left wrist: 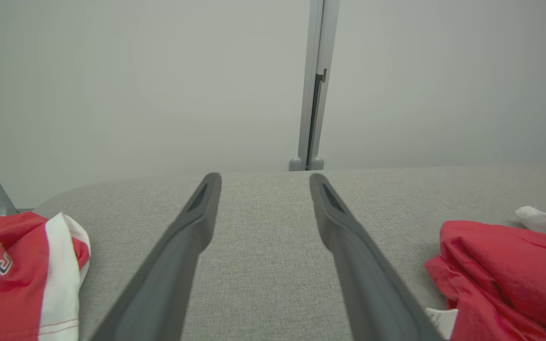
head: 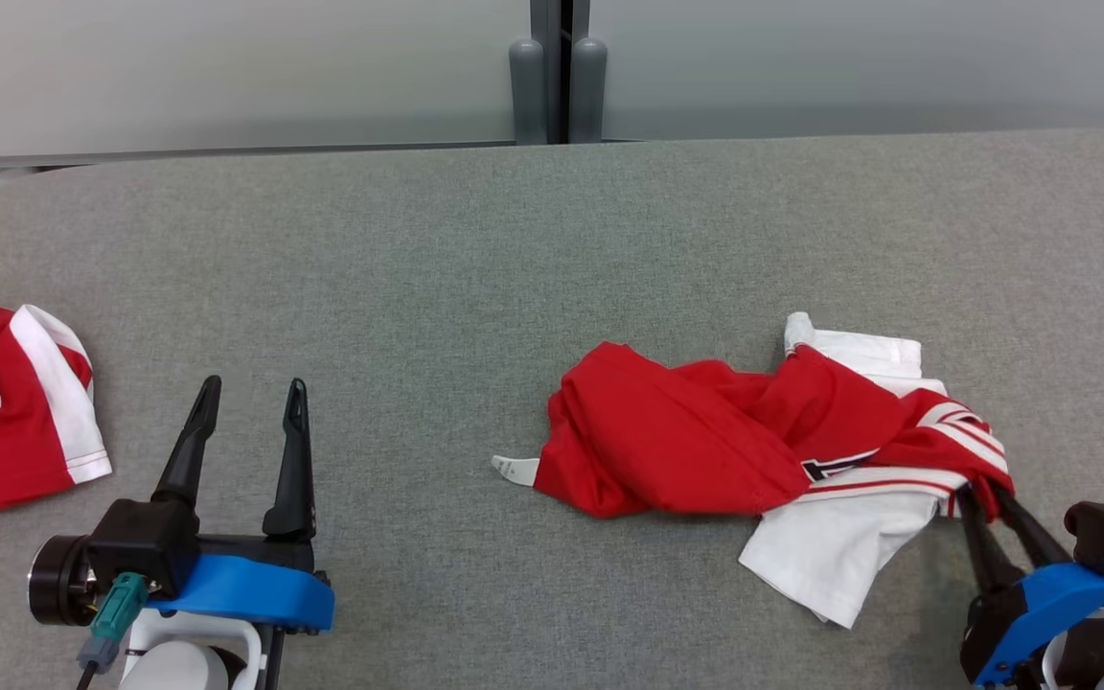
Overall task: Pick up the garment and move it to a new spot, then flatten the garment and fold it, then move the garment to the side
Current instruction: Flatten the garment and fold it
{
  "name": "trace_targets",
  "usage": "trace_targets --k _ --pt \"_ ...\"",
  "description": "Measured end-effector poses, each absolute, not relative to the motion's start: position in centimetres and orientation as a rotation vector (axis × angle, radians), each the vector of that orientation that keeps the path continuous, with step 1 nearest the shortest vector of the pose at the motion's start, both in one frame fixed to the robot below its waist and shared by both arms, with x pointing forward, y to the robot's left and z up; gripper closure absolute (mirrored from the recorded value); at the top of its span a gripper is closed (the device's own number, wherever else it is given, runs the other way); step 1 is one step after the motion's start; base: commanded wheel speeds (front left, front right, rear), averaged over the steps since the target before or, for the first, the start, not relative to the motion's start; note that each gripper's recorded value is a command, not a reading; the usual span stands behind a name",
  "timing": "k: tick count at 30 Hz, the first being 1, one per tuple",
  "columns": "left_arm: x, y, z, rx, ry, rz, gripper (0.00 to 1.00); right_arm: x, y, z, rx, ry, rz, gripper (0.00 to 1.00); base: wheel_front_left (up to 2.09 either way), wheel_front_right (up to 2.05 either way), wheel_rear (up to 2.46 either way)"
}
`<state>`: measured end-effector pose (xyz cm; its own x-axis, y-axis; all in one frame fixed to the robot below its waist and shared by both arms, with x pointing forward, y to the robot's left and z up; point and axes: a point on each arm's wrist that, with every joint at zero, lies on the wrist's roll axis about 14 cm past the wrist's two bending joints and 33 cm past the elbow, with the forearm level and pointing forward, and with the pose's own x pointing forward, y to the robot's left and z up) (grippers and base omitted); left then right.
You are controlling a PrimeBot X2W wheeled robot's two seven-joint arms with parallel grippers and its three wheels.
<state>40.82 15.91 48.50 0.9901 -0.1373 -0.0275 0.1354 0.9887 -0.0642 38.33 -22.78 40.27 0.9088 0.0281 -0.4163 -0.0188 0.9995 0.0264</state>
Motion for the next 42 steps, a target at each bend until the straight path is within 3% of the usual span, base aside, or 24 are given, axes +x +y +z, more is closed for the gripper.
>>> trace_targets --k 16,36,42 --pt "38.4 15.9 49.4 -0.060 0.032 -0.134 0.00 39.1 -18.7 52.6 0.047 -0.024 0.108 0.00 0.00 0.00 0.00" --pt "37.6 15.4 49.3 -0.059 0.045 -0.154 0.00 38.3 -17.8 53.2 0.056 -0.012 0.121 0.00 0.00 0.00 0.00" --pt "38.2 8.5 49.5 -0.055 0.082 -0.395 0.00 38.9 -18.0 52.3 0.059 0.015 0.114 0.00 0.00 0.00 0.00"
